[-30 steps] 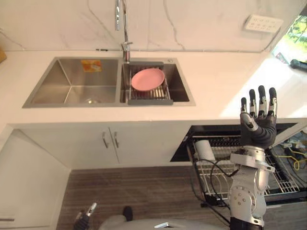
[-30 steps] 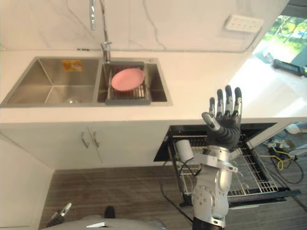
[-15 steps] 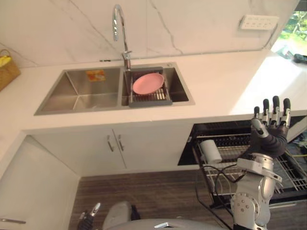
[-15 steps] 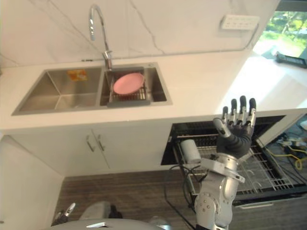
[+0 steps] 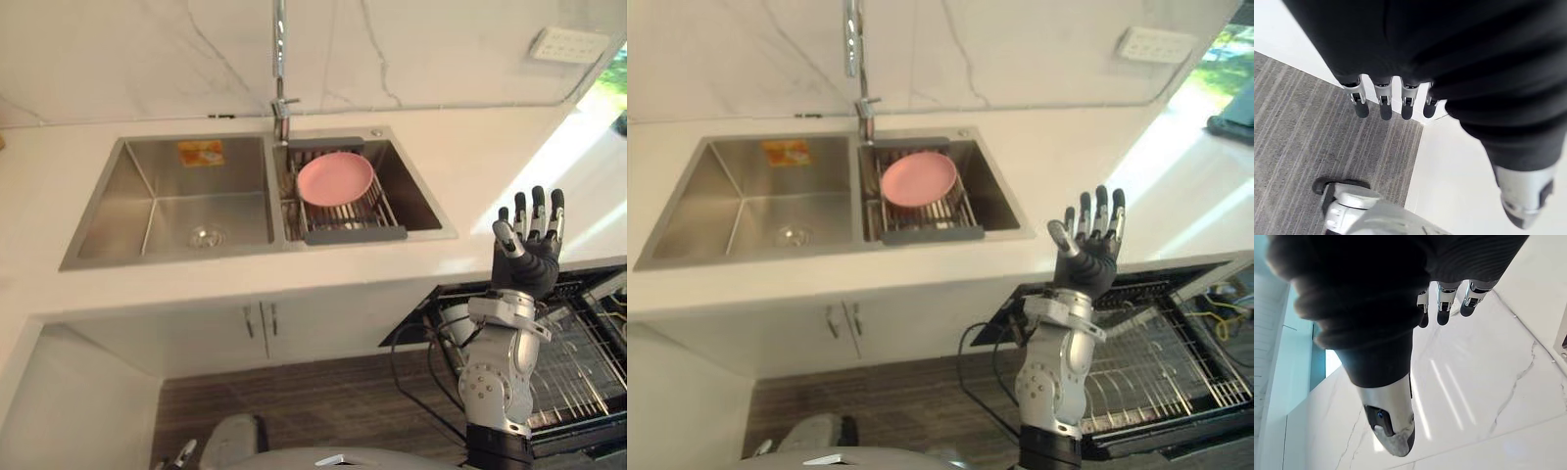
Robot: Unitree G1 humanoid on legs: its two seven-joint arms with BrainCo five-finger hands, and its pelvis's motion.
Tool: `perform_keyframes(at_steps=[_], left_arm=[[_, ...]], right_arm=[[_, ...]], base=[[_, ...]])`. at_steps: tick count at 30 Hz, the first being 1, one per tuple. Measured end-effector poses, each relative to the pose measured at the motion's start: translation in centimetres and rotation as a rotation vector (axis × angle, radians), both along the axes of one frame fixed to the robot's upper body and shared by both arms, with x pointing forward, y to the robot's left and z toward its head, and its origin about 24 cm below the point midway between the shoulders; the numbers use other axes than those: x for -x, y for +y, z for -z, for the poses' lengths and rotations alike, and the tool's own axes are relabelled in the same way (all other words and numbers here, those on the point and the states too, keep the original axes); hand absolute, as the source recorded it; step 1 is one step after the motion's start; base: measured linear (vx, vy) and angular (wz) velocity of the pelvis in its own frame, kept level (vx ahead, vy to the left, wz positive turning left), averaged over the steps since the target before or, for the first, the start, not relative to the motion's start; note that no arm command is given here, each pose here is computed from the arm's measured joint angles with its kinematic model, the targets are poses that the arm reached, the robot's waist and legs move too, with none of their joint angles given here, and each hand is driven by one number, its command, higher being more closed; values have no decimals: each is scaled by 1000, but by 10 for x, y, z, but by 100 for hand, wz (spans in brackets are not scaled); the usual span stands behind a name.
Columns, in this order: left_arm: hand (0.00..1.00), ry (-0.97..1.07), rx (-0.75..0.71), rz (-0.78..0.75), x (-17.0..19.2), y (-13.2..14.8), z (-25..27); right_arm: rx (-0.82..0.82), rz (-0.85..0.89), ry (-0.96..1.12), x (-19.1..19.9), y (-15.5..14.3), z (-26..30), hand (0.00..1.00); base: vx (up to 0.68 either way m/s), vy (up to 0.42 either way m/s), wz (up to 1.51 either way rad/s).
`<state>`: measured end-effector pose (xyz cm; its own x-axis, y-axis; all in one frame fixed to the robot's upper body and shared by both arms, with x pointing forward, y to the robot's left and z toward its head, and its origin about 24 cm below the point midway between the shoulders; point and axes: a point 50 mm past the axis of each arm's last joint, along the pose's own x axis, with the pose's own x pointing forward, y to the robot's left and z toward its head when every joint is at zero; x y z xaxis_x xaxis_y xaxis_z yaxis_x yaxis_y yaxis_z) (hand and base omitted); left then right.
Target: Walk over to the sink, pick up the cup, carry it to the dishwasher, place the cup inside the dishwasher, then close the dishwasher door
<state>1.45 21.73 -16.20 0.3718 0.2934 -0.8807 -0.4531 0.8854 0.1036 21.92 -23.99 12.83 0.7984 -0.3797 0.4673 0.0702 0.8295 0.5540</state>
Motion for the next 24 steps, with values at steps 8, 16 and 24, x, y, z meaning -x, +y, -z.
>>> perform_keyframes(at_steps=[8, 16, 24], left_arm=[[0, -103, -21, 48, -37, 5, -7], [0, -110, -19, 8, -42, -6, -6], [0, -114, -27, 10, -42, -4, -7]], right_arm=[[3, -72, -1, -7, 15, -1, 0], [143, -176, -21, -24, 33, -19, 0], [150, -176, -9, -22, 31, -16, 0]], base=[[231, -2, -20], [205, -187, -19], [4, 9, 7]])
